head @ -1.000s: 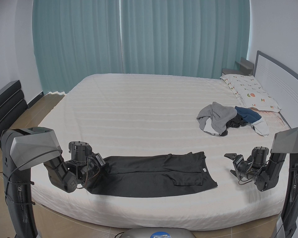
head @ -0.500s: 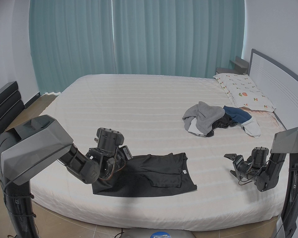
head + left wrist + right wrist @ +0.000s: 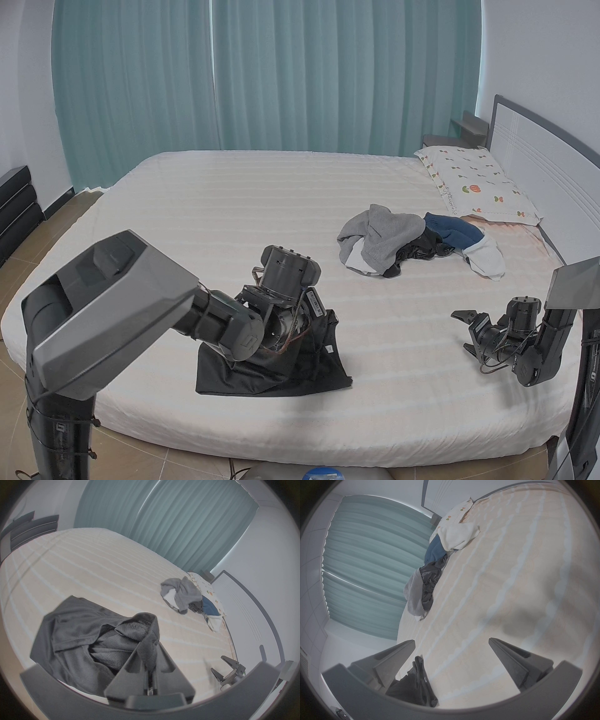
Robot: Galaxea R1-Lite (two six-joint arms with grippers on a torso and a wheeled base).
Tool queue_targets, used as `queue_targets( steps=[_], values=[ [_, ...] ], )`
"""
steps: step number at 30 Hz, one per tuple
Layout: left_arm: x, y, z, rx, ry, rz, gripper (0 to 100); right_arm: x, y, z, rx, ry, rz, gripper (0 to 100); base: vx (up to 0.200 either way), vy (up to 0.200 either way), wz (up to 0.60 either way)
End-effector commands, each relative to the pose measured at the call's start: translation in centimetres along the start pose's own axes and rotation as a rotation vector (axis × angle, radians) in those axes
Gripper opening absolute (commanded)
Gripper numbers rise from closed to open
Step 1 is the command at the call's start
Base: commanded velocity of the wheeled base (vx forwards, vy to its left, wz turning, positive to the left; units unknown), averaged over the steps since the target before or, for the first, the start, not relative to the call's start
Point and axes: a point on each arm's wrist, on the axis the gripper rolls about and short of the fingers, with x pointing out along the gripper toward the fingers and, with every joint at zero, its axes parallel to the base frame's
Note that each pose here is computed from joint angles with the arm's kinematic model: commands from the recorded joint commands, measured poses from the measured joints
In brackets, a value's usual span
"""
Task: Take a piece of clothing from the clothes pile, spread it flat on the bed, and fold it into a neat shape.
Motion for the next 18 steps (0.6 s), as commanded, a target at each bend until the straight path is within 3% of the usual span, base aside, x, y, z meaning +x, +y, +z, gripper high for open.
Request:
queue_targets(
  steps=[1, 4, 5, 18],
  values=[
    [2.5, 0.01, -2.08, -0.007, 0.029, 0.017, 0, 0.06, 0.01, -0.14, -0.002, 0.005, 0.0, 100, 0.0, 0.0, 0.0],
    [3.09, 0.04, -2.34, -0.02, 0.006, 0.035, 0, 0.07, 0.04, -0.18, -0.005, 0.006, 0.0, 100, 0.0, 0.0, 0.0],
    [3.31, -0.01, -2.36, -0.022, 0.001, 0.037, 100, 0.07, 0.04, -0.18, -0.005, 0.006, 0.0, 100, 0.0, 0.0, 0.0],
    [2.68, 0.76, -1.46, -0.092, -0.009, 0.053, 100, 0.05, 0.01, -0.21, -0.006, 0.007, -0.001, 100, 0.0, 0.0, 0.0]
  ],
)
